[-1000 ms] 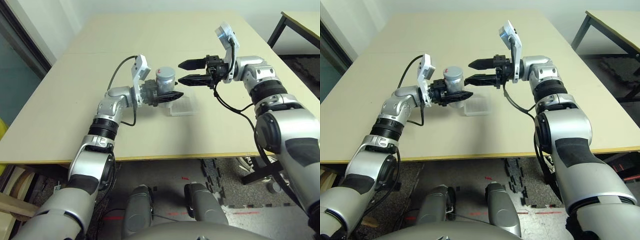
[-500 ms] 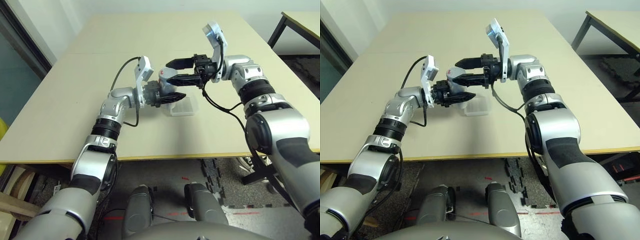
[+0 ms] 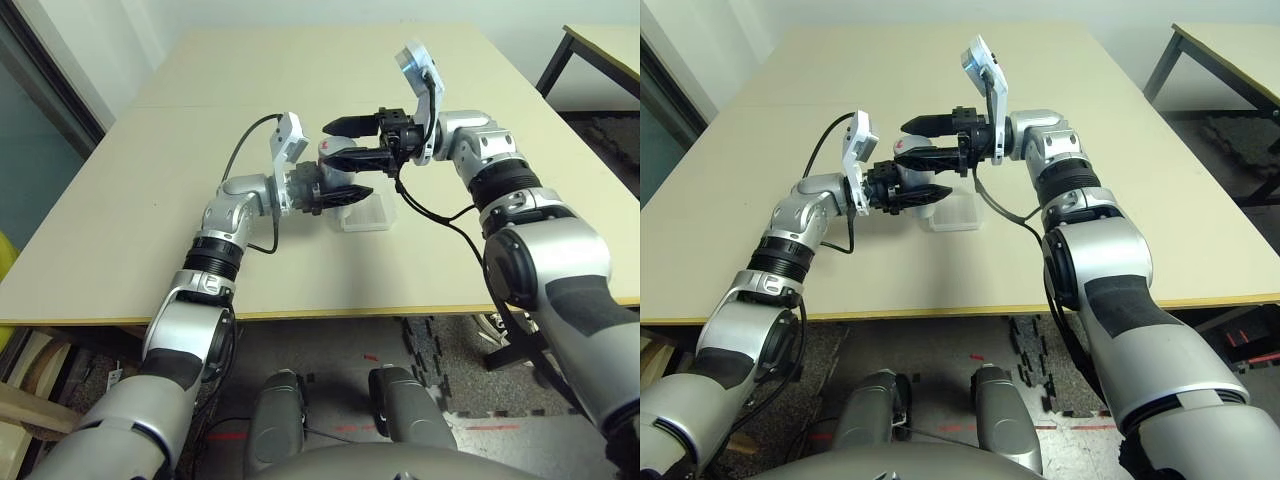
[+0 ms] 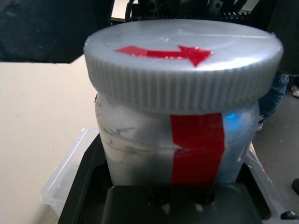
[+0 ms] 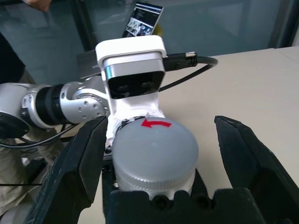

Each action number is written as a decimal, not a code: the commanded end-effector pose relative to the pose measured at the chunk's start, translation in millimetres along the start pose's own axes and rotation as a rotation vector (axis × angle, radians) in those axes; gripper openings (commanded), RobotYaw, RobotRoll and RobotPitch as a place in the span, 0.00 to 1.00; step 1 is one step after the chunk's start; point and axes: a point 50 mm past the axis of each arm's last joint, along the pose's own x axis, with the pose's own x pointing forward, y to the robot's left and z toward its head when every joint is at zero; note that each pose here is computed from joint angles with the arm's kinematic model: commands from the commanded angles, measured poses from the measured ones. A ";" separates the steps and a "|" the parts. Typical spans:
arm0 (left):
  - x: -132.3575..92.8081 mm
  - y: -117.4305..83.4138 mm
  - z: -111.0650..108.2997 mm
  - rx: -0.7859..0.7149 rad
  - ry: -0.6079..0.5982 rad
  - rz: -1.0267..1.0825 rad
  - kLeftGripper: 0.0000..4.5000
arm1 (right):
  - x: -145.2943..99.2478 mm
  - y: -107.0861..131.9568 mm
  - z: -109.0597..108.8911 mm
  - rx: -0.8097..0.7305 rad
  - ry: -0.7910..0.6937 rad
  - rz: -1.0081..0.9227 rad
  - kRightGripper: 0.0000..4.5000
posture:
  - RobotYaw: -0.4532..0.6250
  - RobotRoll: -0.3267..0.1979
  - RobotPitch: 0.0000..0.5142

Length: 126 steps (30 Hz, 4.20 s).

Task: Pour the medicine from the bottle into the box.

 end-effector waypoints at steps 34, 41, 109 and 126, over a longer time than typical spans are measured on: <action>2.2 -2.3 3.8 0.003 -0.006 -0.012 0.61 | -54.9 -8.3 -7.7 0.024 0.044 -0.213 1.00 | 0.26 0.62 0.09; 0.9 -1.7 3.1 0.003 -0.005 -0.009 0.61 | -76.0 -7.0 -8.8 0.048 0.055 -0.251 1.00 | 0.26 0.62 0.09; 4.3 -1.7 2.7 0.001 0.005 -0.023 0.61 | -4.9 1.3 1.7 0.027 0.009 0.047 1.00 | 0.25 0.62 0.10; 3.8 -1.9 3.2 -0.002 0.004 -0.023 0.61 | -3.8 1.2 -1.8 0.024 0.014 0.039 0.57 | 0.26 0.62 0.09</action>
